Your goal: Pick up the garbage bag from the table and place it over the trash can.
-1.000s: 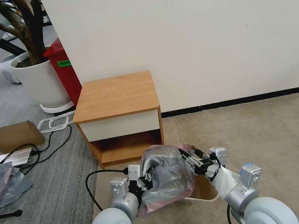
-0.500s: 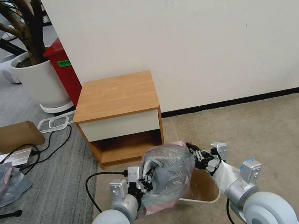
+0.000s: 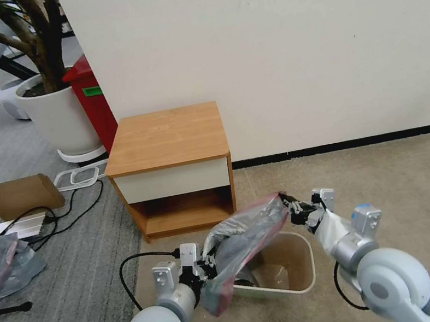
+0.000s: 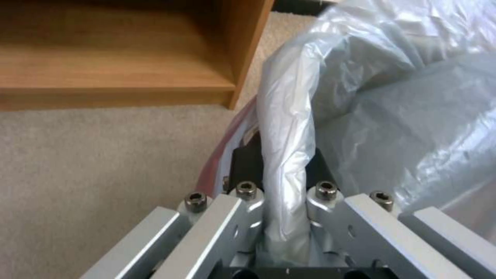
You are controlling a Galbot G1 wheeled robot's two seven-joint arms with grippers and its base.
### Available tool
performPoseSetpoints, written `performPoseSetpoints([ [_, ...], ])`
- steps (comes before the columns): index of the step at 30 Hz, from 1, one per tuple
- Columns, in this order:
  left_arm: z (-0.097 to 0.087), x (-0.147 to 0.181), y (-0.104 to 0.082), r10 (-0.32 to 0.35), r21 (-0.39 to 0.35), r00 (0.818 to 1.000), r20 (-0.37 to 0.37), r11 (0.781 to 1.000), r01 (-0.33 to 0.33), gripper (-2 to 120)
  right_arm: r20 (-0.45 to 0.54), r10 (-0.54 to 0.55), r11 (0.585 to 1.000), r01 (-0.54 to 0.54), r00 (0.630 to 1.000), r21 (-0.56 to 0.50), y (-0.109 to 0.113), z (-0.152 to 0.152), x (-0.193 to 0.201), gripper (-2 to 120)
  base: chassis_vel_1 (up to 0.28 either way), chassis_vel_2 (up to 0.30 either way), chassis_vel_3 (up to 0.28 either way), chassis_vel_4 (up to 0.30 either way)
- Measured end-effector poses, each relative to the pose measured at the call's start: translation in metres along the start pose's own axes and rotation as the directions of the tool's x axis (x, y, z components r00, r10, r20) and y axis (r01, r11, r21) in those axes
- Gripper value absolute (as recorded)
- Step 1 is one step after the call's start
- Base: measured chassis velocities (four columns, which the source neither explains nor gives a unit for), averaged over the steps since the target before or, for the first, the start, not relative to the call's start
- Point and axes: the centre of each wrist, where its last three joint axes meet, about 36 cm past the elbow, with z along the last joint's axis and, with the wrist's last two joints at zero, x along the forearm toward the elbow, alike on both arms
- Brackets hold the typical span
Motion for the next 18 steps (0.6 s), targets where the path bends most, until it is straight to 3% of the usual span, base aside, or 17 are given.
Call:
performPoseSetpoints([
  [18, -0.013, -0.008, 0.019, 0.002, 0.145, 1.0, 0.027, 0.989, -0.006, 5, -0.131, 0.097, 0.988, -0.111, 0.987, -0.107, 0.005, -0.009, 0.036, 2, 0.0, 0.0, 0.0, 0.0],
])
